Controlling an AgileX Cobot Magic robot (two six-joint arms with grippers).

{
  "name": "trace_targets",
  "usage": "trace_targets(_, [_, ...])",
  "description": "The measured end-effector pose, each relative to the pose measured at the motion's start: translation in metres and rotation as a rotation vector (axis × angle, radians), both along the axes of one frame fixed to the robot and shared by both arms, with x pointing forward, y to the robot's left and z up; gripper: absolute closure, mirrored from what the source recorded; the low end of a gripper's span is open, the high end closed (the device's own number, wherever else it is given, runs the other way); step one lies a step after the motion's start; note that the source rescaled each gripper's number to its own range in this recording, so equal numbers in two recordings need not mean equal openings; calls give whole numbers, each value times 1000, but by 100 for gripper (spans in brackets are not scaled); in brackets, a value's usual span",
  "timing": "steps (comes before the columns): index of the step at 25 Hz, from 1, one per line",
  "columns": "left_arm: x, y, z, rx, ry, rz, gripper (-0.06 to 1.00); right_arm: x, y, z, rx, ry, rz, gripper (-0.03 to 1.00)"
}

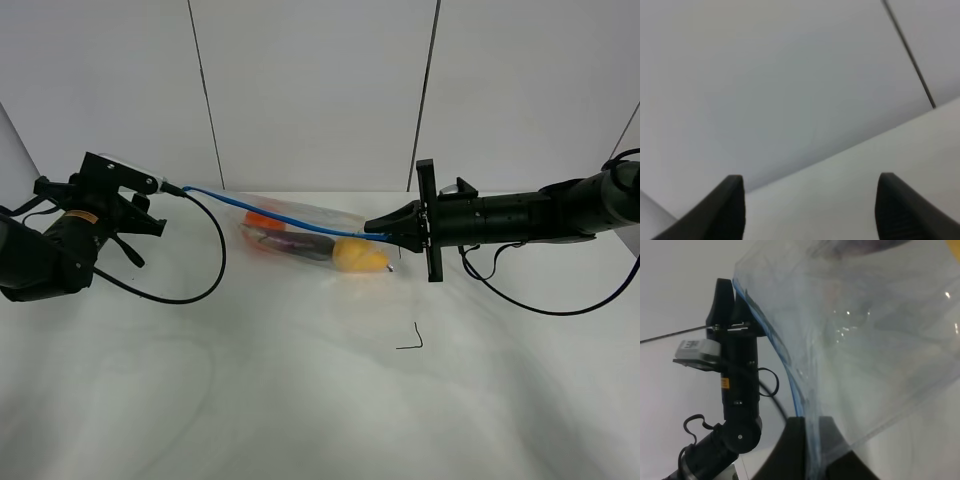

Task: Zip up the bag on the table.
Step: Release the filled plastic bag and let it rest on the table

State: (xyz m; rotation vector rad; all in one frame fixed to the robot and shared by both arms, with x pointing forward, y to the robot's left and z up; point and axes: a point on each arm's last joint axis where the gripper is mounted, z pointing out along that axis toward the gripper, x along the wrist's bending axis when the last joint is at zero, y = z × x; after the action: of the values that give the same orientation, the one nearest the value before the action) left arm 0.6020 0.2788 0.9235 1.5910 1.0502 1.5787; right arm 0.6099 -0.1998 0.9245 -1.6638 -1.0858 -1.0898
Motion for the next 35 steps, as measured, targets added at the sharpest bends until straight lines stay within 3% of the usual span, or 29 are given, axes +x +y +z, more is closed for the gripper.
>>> trace_targets(3, [0,4,-1,-156,-10,50,20,0,0,0,0,0,0,96])
trace_targets(6, [-1,4,-6,-239,42,67,20,0,0,0,0,0,0,96])
trace_targets(12, [-4,-2,-23,-374,346,80,20,0,0,0,0,0,0,96])
trace_targets(17, [-4,-10,-11,-387,592,40,20,0,0,0,-1,0,1,96])
trace_targets(21, [-1,-22,-1,-378,892,-23,20,0,0,0,-1,0,1,96])
trace_targets(23, [2,-26,8,-381,990,-48,20,0,0,0,-1,0,1,96])
trace_targets(28, [16,-31,33,-407,1025,-64,19,0,0,0,-3,0,3,96])
trace_targets(32, [19,-32,46,-464,1076,-21,2,0,0,0,-3,0,4,96])
trace_targets(35, [19,-31,55,-463,1134,17,-4,0,0,0,-5,-4,6,96])
